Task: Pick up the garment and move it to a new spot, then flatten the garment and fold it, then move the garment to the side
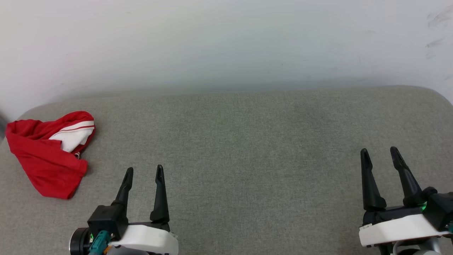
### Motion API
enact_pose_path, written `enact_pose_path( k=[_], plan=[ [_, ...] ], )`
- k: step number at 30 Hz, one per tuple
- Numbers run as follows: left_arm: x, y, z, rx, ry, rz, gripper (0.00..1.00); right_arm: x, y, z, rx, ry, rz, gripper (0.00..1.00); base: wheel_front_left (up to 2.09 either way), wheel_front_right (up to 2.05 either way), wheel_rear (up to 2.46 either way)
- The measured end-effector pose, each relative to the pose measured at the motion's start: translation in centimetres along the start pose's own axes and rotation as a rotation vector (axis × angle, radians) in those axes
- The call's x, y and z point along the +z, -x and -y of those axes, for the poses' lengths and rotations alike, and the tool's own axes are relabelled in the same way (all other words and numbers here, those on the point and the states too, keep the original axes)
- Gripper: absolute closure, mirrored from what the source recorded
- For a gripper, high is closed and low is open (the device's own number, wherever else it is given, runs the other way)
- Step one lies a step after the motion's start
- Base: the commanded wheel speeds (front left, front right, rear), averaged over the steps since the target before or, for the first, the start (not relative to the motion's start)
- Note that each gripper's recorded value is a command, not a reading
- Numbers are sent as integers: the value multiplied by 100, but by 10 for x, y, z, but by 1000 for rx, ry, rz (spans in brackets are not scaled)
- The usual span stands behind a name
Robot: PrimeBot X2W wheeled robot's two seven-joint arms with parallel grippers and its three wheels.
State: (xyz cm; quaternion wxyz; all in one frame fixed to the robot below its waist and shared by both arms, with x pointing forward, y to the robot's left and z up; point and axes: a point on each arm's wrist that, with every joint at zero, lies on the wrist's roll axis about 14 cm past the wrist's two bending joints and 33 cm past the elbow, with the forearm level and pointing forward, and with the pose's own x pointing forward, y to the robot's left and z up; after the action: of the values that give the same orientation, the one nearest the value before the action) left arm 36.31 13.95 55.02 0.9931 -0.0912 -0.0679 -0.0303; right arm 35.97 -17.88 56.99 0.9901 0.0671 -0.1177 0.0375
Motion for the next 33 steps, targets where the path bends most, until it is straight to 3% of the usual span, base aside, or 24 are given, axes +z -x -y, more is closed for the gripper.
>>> enact_pose_path(
  k=[8,14,19,33],
  plan=[
    [-1,2,9,-27,-58,13,0,-4,3,-1,6,43,-8,0,0,0,0],
    [-2,5,7,-20,61,14,0,-4,6,-1,7,53,-2,0,0,0,0],
    [-4,8,2,-42,86,21,0,-12,10,1,-6,9,-20,0,0,0,0],
    [-29,20,2,-99,-34,-37,0,-23,18,-1,12,81,-49,0,0,0,0]
  ],
)
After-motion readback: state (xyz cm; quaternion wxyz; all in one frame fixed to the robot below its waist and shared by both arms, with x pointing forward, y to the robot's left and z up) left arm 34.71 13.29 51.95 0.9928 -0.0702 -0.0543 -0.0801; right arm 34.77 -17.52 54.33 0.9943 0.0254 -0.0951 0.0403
